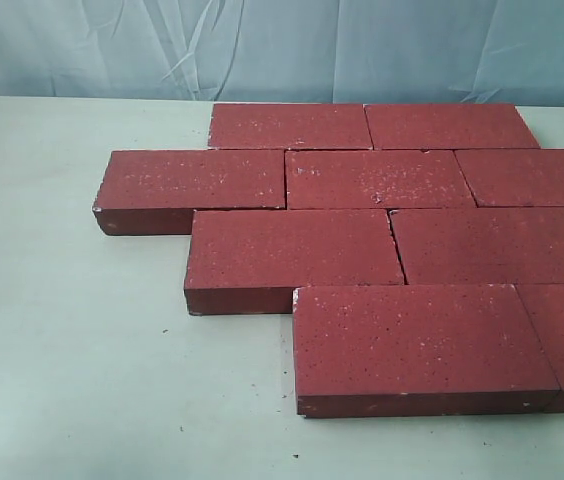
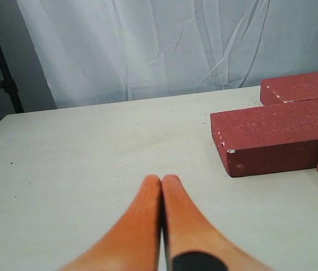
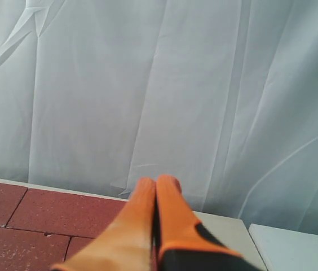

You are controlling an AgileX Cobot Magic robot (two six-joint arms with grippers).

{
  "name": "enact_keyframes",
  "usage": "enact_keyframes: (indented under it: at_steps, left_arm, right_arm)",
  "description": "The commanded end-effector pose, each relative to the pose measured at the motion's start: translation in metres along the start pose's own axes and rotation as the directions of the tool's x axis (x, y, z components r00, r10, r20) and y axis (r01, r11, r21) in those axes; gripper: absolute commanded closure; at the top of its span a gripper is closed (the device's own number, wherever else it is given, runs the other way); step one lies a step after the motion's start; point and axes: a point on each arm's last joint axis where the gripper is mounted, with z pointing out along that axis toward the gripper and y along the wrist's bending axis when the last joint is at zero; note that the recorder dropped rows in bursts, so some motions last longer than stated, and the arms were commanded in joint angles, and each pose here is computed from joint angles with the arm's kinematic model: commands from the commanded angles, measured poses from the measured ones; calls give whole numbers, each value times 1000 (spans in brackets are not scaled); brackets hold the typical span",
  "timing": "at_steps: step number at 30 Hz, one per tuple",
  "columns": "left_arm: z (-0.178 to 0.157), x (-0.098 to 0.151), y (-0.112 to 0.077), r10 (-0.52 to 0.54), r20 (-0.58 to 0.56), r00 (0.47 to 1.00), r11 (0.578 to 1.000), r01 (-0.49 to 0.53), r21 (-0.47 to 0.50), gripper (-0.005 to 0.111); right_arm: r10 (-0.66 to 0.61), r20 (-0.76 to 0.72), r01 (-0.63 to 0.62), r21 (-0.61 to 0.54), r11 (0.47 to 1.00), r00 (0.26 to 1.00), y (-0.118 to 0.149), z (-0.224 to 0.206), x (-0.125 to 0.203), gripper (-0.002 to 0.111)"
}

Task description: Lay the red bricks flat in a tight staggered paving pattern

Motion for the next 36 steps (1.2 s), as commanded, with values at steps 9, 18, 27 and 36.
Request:
enact_keyframes:
  at_steps: [9, 18, 27, 36]
  left_arm:
    - [0, 2, 0, -11, -2, 1000, 1000, 11, 2, 107]
    - [0, 2, 0, -11, -2, 1000, 1000, 11, 2, 107]
    - [0, 2, 0, -11, -3, 1000, 1000, 11, 2, 107]
    - [0, 2, 0, -11, -3, 1000, 1000, 11, 2, 107]
  right_arm:
    - [-5, 7, 5, 7, 1000, 1000, 0, -1, 1, 109]
    - [-5, 7, 5, 7, 1000, 1000, 0, -1, 1, 109]
    - [-24, 6, 24, 9, 1000, 1000, -1, -1, 1, 109]
    - [-27, 23, 27, 14, 1000, 999, 0, -9, 4, 109]
